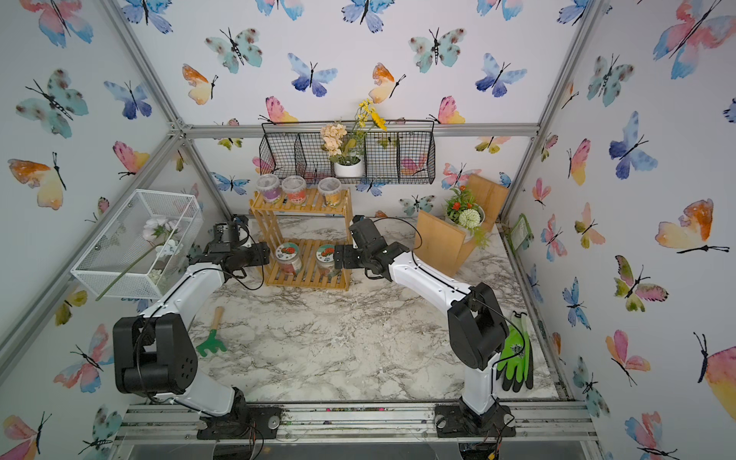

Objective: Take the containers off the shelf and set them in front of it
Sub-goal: Move the shelf to the center of the board.

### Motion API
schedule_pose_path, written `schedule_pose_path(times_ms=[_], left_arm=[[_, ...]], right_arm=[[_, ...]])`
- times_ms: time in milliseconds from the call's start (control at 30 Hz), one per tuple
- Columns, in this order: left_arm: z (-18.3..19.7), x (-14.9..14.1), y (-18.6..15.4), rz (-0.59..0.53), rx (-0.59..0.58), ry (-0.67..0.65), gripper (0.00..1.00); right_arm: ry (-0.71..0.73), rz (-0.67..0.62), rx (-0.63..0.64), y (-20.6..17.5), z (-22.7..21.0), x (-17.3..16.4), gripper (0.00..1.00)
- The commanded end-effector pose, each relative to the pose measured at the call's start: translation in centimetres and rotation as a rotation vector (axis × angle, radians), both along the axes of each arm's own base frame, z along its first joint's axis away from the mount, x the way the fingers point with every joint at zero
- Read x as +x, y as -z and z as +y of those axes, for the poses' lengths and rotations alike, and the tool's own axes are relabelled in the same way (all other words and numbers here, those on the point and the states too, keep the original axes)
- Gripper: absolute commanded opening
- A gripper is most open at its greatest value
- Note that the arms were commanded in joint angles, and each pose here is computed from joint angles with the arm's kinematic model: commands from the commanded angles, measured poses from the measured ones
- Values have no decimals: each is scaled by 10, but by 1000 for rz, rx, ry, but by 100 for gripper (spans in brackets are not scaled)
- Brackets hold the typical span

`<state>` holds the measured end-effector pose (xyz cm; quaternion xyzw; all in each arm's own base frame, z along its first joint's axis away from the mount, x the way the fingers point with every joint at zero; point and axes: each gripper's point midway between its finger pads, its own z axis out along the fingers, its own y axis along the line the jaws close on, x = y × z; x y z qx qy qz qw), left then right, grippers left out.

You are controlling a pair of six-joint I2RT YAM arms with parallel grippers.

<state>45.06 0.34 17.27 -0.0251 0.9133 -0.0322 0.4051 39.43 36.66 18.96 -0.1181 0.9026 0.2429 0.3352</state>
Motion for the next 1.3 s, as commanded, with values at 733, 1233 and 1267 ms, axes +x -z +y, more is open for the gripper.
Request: schedule_pose_path(times_ms=[733, 1233, 1267], left_arm=[[-21, 6, 15, 49, -79, 84, 64], [-39, 8, 25, 78, -93, 126, 50], [-40, 8, 26, 80, -92, 127, 50]], right_arm=[[59, 34, -124, 39, 8, 27, 59], [81, 56, -167, 53, 1, 26, 35], [82, 57, -170, 53, 0, 26, 33]])
